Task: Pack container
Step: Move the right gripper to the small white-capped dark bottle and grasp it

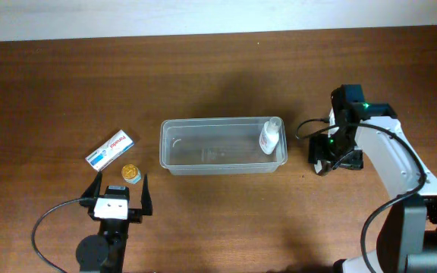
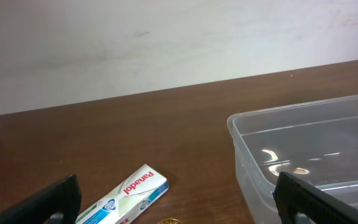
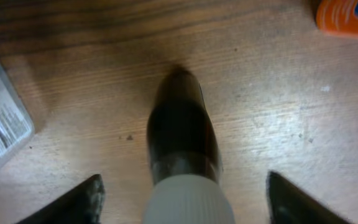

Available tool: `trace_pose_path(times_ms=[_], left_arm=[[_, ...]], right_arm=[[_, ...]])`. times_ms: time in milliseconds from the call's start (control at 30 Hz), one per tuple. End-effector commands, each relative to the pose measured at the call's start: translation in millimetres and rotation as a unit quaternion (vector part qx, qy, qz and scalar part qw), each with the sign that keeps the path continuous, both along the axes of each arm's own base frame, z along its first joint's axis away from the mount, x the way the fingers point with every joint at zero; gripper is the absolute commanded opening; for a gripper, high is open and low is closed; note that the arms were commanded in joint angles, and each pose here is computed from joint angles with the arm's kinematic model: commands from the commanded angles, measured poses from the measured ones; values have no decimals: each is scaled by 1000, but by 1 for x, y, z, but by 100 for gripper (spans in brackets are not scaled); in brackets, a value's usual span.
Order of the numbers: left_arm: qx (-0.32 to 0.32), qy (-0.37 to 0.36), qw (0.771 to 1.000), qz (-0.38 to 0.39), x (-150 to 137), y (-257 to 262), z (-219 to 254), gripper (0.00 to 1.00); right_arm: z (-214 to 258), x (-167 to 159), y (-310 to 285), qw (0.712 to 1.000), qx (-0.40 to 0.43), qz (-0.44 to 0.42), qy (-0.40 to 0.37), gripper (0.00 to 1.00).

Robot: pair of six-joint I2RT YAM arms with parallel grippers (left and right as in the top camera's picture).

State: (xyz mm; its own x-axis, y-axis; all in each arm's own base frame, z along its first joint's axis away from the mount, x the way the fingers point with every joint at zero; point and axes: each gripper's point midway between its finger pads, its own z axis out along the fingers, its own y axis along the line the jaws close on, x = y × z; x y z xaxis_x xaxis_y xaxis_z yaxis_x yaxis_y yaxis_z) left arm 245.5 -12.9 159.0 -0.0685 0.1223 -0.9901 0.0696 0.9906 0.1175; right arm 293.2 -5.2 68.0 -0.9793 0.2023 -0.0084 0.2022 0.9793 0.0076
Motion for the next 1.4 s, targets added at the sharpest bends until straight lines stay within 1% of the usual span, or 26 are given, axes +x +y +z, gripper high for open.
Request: trace_pose_path(times_ms=[0,100,367,767,1033,1133,1267,1367], left_arm=[[8,0,1000,2,0,1,-2,99],[8,0,1000,2,0,1,-2,99],[8,0,1000,2,0,1,-2,99],[8,0,1000,2,0,1,-2,99],[8,0,1000,2,0,1,-2,99],[8,0,1000,2,0,1,-2,99],[8,0,1000,2,0,1,-2,99],[8,0,1000,2,0,1,-2,99]], right_arm=[[-8,0,0,1000,5,-2,9,64],[-8,1,-1,1000,5,-2,6,54],[-8,4,-1,1000,4,-2,1,40],[-9,11,-1,1000,4,-2,-13,39],[-20,7,-1,1000,4,2,-13,38],[-21,6,-1,1000,4,2,-13,32],[-21,9,-1,1000,4,2,-17,21],[-21,9,-1,1000,4,2,-18,19]])
